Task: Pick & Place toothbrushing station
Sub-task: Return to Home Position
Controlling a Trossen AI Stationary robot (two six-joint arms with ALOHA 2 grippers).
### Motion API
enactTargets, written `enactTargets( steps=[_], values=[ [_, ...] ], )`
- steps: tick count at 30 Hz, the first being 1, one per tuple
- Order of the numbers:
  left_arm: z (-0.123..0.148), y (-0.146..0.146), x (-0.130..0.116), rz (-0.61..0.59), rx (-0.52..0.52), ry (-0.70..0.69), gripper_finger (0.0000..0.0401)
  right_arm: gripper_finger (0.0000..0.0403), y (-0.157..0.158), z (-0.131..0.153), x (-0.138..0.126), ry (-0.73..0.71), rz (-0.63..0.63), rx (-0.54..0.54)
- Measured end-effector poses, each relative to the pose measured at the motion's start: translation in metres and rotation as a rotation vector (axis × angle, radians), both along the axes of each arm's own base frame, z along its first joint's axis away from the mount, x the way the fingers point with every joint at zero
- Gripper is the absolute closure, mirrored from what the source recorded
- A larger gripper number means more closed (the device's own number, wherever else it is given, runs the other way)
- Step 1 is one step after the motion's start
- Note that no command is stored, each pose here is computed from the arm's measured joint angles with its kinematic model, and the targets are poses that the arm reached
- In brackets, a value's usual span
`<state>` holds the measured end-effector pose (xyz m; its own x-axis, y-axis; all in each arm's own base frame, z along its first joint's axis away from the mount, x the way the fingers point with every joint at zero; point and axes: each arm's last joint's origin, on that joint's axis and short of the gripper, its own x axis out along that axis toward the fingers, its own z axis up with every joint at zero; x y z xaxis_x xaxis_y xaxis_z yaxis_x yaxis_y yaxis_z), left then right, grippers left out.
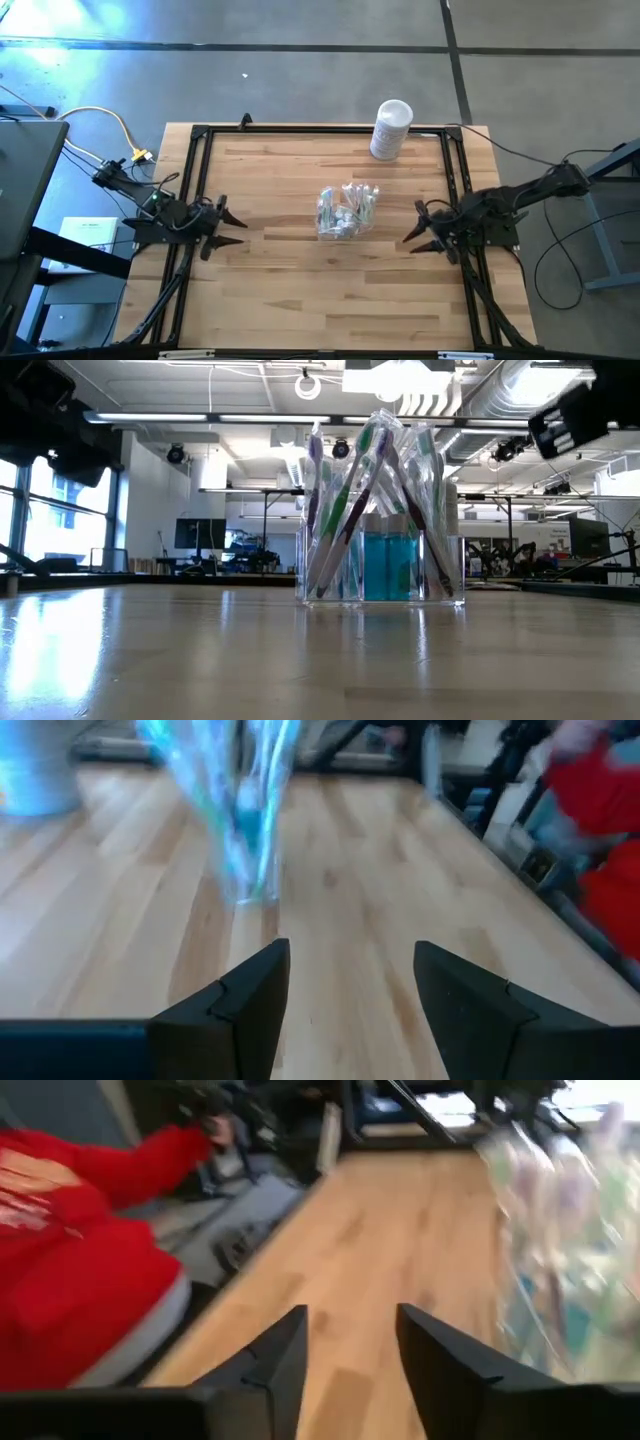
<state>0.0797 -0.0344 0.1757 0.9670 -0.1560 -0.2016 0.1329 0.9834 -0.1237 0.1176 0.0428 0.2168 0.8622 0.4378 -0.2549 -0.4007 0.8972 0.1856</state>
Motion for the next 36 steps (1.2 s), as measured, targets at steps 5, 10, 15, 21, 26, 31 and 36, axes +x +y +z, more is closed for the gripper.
enactTargets(
  steps=[5,10,15,21,26,31,36],
  values=[
    [-0.001,-0.002,0.002,-0.027,0.005,-0.053,0.0191,0.0332,-0.004,-0.03,0.002,0.041,-0.145,-0.058],
    [-0.002,-0.002,0.002,-0.047,0.017,-0.047,0.0191,0.0395,-0.007,-0.051,0.001,0.042,-0.228,-0.114],
    [-0.002,-0.003,0.002,-0.071,0.002,-0.051,0.0191,0.0401,-0.008,-0.058,-0.001,0.04,-0.227,-0.113],
    [0.0,-0.01,0.001,-0.287,-0.01,-0.073,0.0191,0.0401,-0.006,-0.061,-0.003,-0.024,-0.136,-0.07],
    [-0.003,-0.009,0.003,-0.225,0.036,-0.108,0.0191,0.0401,-0.007,-0.07,-0.004,-0.065,-0.138,-0.076],
    [-0.004,-0.009,0.005,-0.222,0.087,-0.116,0.0191,0.0401,-0.01,-0.071,-0.004,-0.053,-0.162,-0.083],
    [-0.006,-0.01,0.006,-0.222,0.094,-0.101,0.0191,0.0401,-0.017,-0.072,-0.003,-0.059,-0.215,-0.131]
  ],
)
